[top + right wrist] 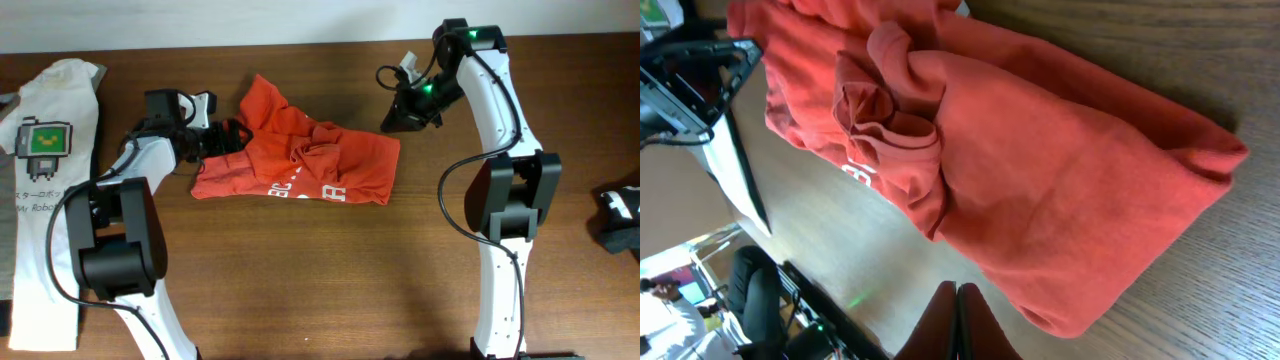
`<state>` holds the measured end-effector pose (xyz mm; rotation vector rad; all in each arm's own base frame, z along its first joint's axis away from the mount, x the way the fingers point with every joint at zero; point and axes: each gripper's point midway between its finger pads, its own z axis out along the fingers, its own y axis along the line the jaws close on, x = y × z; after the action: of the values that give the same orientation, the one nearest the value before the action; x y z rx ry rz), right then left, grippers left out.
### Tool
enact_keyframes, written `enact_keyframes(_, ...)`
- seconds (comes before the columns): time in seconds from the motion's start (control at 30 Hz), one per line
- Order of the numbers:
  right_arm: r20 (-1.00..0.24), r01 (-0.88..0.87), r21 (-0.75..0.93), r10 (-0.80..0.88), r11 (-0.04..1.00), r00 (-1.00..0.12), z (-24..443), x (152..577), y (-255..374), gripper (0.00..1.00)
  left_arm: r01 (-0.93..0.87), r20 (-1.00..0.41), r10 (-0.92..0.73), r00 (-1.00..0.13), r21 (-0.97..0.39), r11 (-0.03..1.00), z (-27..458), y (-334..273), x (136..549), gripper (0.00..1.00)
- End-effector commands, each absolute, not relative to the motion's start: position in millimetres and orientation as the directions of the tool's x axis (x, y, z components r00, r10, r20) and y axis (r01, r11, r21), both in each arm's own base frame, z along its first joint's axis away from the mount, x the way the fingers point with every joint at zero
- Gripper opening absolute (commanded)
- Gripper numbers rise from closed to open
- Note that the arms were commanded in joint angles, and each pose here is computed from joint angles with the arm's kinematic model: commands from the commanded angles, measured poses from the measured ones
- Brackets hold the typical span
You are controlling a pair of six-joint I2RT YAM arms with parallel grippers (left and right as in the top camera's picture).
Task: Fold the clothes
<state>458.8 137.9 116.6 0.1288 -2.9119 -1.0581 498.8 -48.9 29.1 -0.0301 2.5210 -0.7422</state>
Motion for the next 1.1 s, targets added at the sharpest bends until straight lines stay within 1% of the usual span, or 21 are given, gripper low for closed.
enact_keyframes(0.0, -0.027, -0.11, 0.646, -0.122, 0.756, -0.992, 122.7, 459.7, 141.2, 0.04, 0.148, -0.464, -0.156, -0.872, -0.553, 0.82, 10.6, -49.7, 502.6, 0.99)
enact_keyframes(0.07, -0.024, -0.108, 0.643, -0.122, 0.758, -0.992, 122.3, 459.2, 140.8, 0.04, 0.19, -0.467, -0.156, -0.871, -0.61, 0.77, 11.3, -60.8, 503.0, 0.99)
enact_keyframes(0.13, -0.023, -0.109, 0.64, -0.122, 0.76, -0.992, 121.9, 459.2, 140.2, 0.04, 0.193, -0.446, -0.171, -0.878, -0.658, 0.728, 8.7, -72.5, 502.5, 0.99)
enact_keyframes(0.17, -0.023, -0.109, 0.64, -0.122, 0.761, -0.992, 121.8, 459.2, 140.2, 0.04, 0.225, -0.441, -0.157, -0.884, -0.695, 0.683, 9.6, -87.5, 499.8, 0.99)
enact_keyframes(0.23, -0.023, -0.108, 0.64, -0.122, 0.761, -0.992, 121.9, 459.1, 140.2, 0.04, 0.243, -0.431, -0.143, -0.891, -0.719, 0.651, 10.9, -101.7, 496.1, 0.99)
enact_keyframes(0.27, -0.02, -0.107, 0.64, -0.123, 0.761, -0.992, 121.9, 458.5, 140.2, 0.04, 0.261, -0.432, -0.132, -0.892, -0.731, 0.631, 13.9, -108.9, 494.1, 0.94)
enact_keyframes(0.3, -0.019, -0.106, 0.64, -0.122, 0.761, -0.992, 121.8, 458.4, 139.9, 0.04, 0.3, -0.445, -0.116, -0.888, -0.751, 0.588, 21.6, -120.0, 492.0, 0.89)
enact_keyframes(0.33, -0.019, -0.107, 0.631, -0.123, 0.768, -0.992, 120.5, 458.4, 138.5, 0.04, 0.324, -0.453, -0.102, -0.885, -0.761, 0.562, 26.0, -128.4, 490.1, 0.81)
enact_keyframes(0.4, -0.009, -0.103, 0.62, -0.124, 0.778, -0.992, 119.0, 456.7, 136.5, 0.04, 0.341, -0.455, -0.086, -0.886, -0.766, 0.544, 28.3, -139.4, 487.4, 0.57)
enact_keyframes(0.47, -0.005, -0.105, 0.621, -0.13, 0.777, -0.991, 119.1, 454.6, 136.3, 0.04, 0.335, -0.443, -0.081, -0.893, -0.773, 0.539, 28.2, -146.7, 485.3, 0.11)
enact_keyframes(0.53, -0.001, -0.113, 0.621, -0.144, 0.776, -0.99, 119.2, 451.5, 136.0, 0.04, 0.281, -0.398, -0.116, -0.91, -0.798, 0.533, 28.7, -145.4, 486.1, 0.03)
enact_keyframes(0.6, 0.001, -0.113, 0.616, -0.144, 0.78, -0.99, 118.5, 451.4, 135.1, 0.04, 0.259, -0.381, -0.133, -0.915, -0.807, 0.531, 29.9, -143.4, 487.9, 0.0)
enact_keyframes(0.73, 0.004, -0.117, 0.582, -0.147, 0.805, -0.989, 114.2, 451.5, 129.3, 0.04, 0.239, -0.376, -0.171, -0.911, -0.818, 0.523, 47.2, -141.1, 501.7, 0.0)
enact_keyframes(0.87, 0.004, -0.121, 0.532, -0.145, 0.838, -0.989, 108.2, 453.5, 118.3, 0.04, 0.311, -0.454, -0.166, -0.875, -0.792, 0.525, 88.0, -146.5, 512.2, 0.0)
enact_keyframes(0.9, 0.002, -0.117, 0.528, -0.139, 0.841, -0.99, 107.6, 454.9, 114.9, 0.04, 0.34, -0.489, -0.163, -0.857, -0.774, 0.534, 104.6, -148.7, 514.1, 0.0)
enact_keyframes(1.0, 0.0, -0.098, 0.526, -0.115, 0.845, -0.993, 107.4, 458.1, 104.1, 0.04, 0.374, -0.517, -0.138, -0.845, -0.754, 0.54, 124.3, -160.2, 507.8, 0.01)
enact_keyframes(1.07, 0.0, -0.083, 0.526, -0.098, 0.846, -0.995, 107.4, 459.6, 96.2, 0.04, 0.378, -0.508, -0.103, -0.855, -0.747, 0.546, 121.4, -174.0, 499.2, 0.0)
